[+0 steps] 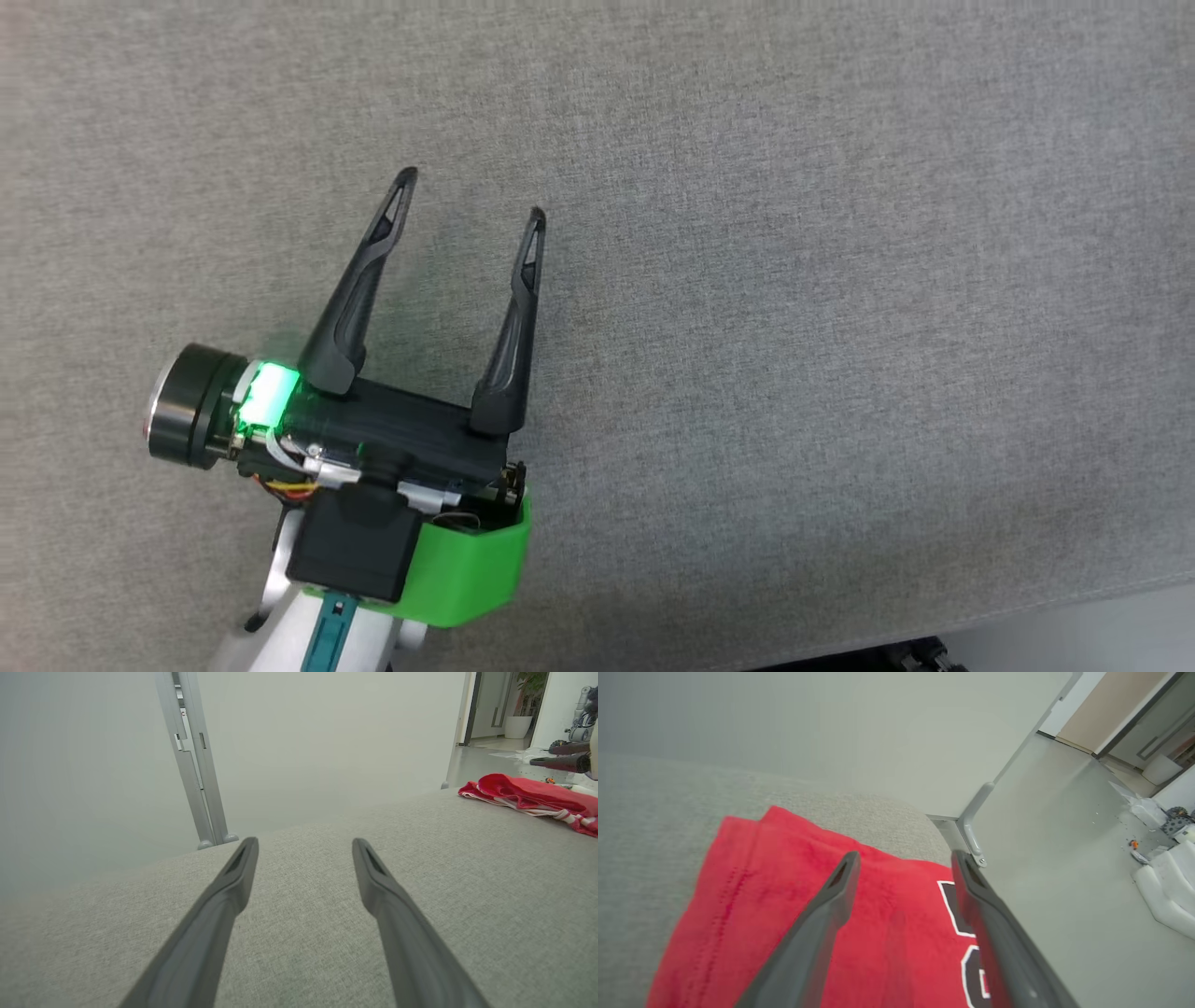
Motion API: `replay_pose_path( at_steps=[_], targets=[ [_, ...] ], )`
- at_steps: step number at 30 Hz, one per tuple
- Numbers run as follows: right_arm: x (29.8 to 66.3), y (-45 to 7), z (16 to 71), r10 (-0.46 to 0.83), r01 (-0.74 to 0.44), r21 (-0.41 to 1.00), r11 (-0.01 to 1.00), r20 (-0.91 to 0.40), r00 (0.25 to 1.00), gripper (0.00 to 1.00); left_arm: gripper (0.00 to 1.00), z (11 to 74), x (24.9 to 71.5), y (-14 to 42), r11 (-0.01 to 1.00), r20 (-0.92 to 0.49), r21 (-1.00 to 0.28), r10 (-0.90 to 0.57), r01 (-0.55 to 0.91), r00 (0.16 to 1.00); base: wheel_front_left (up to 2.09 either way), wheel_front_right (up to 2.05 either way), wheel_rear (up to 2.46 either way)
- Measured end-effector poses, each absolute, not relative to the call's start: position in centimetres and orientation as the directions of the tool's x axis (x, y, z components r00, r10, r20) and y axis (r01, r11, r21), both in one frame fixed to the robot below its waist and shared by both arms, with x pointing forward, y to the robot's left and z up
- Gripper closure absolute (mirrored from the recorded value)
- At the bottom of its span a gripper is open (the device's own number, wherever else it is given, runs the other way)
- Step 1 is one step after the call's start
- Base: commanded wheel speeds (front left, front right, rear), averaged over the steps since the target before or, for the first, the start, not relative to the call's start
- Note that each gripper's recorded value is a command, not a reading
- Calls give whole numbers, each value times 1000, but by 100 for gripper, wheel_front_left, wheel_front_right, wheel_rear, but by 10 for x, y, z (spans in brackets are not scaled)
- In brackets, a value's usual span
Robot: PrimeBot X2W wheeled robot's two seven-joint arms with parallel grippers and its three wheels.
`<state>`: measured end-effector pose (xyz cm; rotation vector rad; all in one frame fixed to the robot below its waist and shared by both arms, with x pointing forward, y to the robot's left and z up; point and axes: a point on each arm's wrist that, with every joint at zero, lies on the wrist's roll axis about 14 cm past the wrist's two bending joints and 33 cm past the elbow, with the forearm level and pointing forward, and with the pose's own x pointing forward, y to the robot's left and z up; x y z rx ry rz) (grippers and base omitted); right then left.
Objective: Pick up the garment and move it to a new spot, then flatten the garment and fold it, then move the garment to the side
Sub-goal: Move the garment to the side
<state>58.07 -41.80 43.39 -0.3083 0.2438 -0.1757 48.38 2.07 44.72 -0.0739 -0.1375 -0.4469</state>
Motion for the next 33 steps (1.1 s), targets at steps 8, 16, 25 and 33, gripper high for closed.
replay_pose_path(
  at_steps=[8, 16, 25, 33],
  targets=[
    [554, -305, 431, 16, -41, -164, 986, -155, 988, 0, 0, 461, 463, 50, 947, 87, -95, -300, 308, 950, 0, 0, 0],
    [498, -230, 466, 119, -120, -42, 992, -29, 992, 0, 0, 471, 429, 92, 980, 28, -104, -170, 172, 985, 0, 0, 0],
    [424, -170, 504, 151, -156, 44, 987, 94, 984, 0, 0, 487, 379, 130, 988, 26, -137, -73, 76, 997, 0, 0, 0],
    [374, -143, 523, 190, -207, 109, 972, 143, 971, 0, 0, 505, 340, 156, 993, 69, -114, -27, 35, 997, 0, 0, 0]
  ],
)
